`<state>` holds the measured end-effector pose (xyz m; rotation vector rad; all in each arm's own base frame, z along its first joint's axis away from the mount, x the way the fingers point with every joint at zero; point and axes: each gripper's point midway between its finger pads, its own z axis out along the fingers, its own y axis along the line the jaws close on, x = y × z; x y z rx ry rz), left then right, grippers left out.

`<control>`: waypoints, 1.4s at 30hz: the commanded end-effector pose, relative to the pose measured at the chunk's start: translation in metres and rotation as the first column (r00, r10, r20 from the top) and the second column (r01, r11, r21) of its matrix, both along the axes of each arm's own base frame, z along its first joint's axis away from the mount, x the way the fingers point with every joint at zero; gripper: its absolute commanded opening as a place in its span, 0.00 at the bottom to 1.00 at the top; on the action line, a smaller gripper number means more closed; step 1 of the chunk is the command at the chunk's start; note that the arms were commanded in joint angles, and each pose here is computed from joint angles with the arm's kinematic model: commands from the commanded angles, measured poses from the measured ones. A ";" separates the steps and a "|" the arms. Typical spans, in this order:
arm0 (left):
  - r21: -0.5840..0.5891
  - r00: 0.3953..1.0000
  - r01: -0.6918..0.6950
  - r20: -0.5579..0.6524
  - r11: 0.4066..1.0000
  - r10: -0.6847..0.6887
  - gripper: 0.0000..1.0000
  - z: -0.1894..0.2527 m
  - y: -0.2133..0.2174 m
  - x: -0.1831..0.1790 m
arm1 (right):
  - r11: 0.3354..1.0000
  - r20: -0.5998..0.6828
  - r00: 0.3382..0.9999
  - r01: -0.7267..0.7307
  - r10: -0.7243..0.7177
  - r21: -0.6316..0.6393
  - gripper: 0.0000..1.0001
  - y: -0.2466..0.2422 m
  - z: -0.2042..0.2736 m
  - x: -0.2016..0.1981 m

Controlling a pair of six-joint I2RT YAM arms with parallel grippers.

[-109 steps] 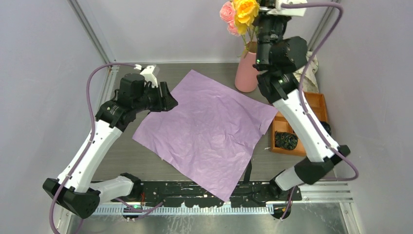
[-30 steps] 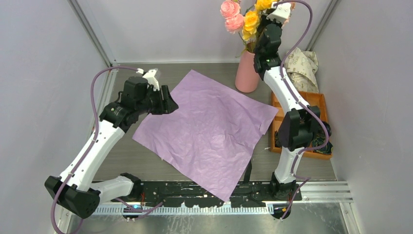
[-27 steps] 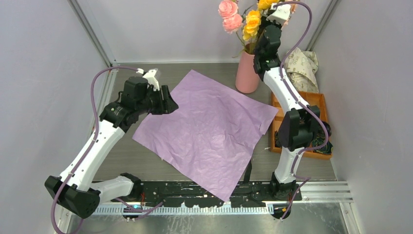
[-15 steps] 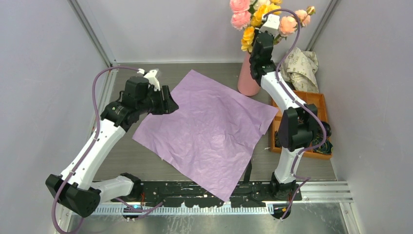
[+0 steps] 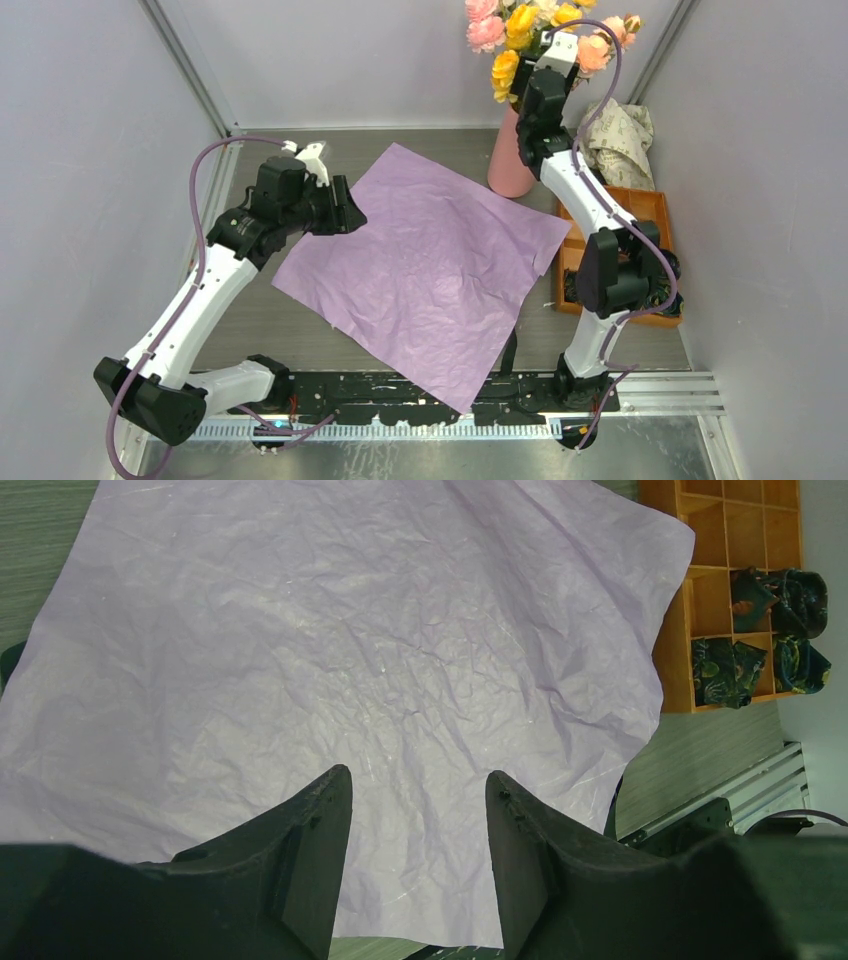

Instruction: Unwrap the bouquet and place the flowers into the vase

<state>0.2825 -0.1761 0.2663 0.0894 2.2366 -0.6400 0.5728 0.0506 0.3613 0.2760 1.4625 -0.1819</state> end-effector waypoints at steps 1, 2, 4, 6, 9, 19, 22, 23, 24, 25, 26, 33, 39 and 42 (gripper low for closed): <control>-0.021 0.999 0.000 0.037 1.000 0.000 0.52 0.013 -0.002 0.004 | 0.997 0.134 0.990 -0.058 0.052 0.045 0.68 0.005 0.063 -0.026; -0.023 0.999 0.001 0.037 1.000 -0.001 0.52 0.013 -0.002 0.004 | 0.996 0.138 0.988 -0.070 0.063 0.047 0.71 0.007 0.065 -0.028; -0.025 0.999 0.000 0.037 1.000 0.001 0.52 0.012 -0.002 0.004 | 0.994 0.152 0.985 -0.089 0.080 0.056 0.75 0.008 0.074 -0.034; -0.024 0.999 0.001 0.035 1.000 0.000 0.52 0.011 -0.002 0.004 | 0.992 0.172 0.980 -0.113 0.101 0.064 0.80 0.010 0.085 -0.042; -0.026 0.999 -0.001 0.034 1.000 0.002 0.53 0.012 -0.002 0.004 | 0.988 0.216 0.970 -0.134 0.114 0.077 0.87 0.009 0.107 -0.057; -0.041 0.999 0.000 0.042 0.999 0.002 0.53 0.015 -0.002 0.000 | 0.977 0.347 0.929 -0.177 0.127 0.117 0.97 -0.001 0.170 -0.116; -0.042 0.999 0.000 0.040 0.999 0.002 0.53 0.015 -0.002 0.001 | 0.970 0.383 0.914 -0.202 0.137 0.136 1.00 -0.003 0.187 -0.134; -0.041 0.999 -0.004 0.040 0.999 0.005 0.53 0.016 -0.002 0.001 | 0.967 0.394 0.908 -0.210 0.140 0.141 0.99 -0.003 0.192 -0.140; -0.039 0.999 -0.002 0.034 0.999 0.004 0.53 0.015 -0.001 0.000 | 0.966 0.404 0.904 -0.214 0.141 0.142 0.99 -0.004 0.197 -0.147; -0.038 0.999 -0.004 0.033 0.999 0.005 0.53 0.016 -0.001 -0.001 | 0.967 0.413 0.903 -0.203 0.123 0.156 0.99 -0.009 0.201 -0.152; -0.037 0.999 -0.006 0.033 0.999 0.008 0.53 0.016 0.000 -0.001 | 0.967 0.421 0.902 -0.185 0.097 0.174 0.99 -0.014 0.205 -0.158; -0.024 0.998 -0.031 0.051 0.999 0.032 0.53 0.021 0.006 -0.003 | 0.963 0.337 0.939 -0.030 -0.065 0.269 0.99 -0.052 0.216 -0.204; -0.027 0.997 -0.045 0.056 0.999 0.046 0.53 0.024 0.011 -0.008 | 0.951 0.393 0.917 -0.059 -0.068 0.304 0.99 -0.066 0.208 -0.263; -0.033 0.997 -0.054 0.060 0.998 0.056 0.53 0.026 0.013 -0.012 | 0.947 0.432 0.898 -0.066 -0.081 0.313 0.99 -0.074 0.204 -0.293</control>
